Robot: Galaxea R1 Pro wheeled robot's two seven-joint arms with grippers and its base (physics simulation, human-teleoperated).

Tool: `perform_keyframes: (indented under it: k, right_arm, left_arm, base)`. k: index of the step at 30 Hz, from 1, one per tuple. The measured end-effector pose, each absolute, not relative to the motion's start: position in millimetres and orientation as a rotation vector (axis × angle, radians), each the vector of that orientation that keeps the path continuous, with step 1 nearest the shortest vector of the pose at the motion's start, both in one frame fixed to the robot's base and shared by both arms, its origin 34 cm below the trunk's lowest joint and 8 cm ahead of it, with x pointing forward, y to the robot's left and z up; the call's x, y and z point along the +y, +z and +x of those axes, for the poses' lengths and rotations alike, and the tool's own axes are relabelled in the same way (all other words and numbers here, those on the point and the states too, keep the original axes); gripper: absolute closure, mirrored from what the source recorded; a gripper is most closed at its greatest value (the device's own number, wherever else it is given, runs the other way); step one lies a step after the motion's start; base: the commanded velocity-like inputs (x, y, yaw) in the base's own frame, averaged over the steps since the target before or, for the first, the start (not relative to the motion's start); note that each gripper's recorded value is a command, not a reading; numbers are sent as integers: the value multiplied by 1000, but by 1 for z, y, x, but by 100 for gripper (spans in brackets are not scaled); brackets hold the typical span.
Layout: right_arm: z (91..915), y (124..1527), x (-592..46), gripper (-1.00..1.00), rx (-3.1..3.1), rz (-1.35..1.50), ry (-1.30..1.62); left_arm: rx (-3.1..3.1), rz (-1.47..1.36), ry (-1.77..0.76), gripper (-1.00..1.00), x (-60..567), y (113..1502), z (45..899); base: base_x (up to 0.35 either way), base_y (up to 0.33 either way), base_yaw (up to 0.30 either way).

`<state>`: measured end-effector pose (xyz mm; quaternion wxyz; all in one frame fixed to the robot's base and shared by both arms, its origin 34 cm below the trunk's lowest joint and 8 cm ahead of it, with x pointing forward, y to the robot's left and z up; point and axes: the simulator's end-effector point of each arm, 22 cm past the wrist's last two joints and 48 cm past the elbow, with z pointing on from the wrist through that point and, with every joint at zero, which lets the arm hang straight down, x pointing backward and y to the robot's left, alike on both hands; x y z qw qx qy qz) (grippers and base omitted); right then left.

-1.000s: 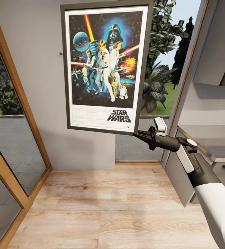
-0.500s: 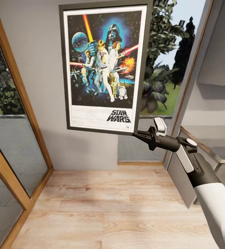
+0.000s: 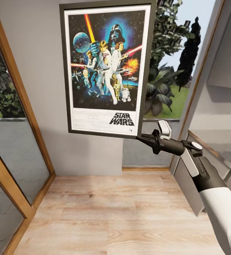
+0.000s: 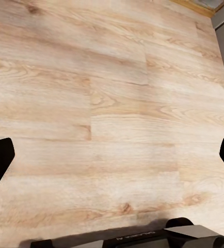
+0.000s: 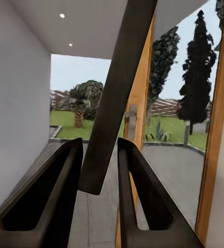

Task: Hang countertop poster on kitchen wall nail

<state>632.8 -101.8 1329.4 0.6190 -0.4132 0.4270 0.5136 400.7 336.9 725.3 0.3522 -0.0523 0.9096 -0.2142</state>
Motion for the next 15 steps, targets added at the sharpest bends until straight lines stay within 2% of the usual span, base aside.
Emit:
perform_keyframes:
  k: [7,15]
  right_arm:
    - [633,1328,-101,100,985,-952,1184]
    - [626,1315,-84,100,1011,-999,1211]
  left_arm:
    - [2354,-136,-554,-100,337,725,401]
    - [2353,-136,-554,-100,337,725,401]
  base:
    - [50,33,0]
    - [162,56,0]
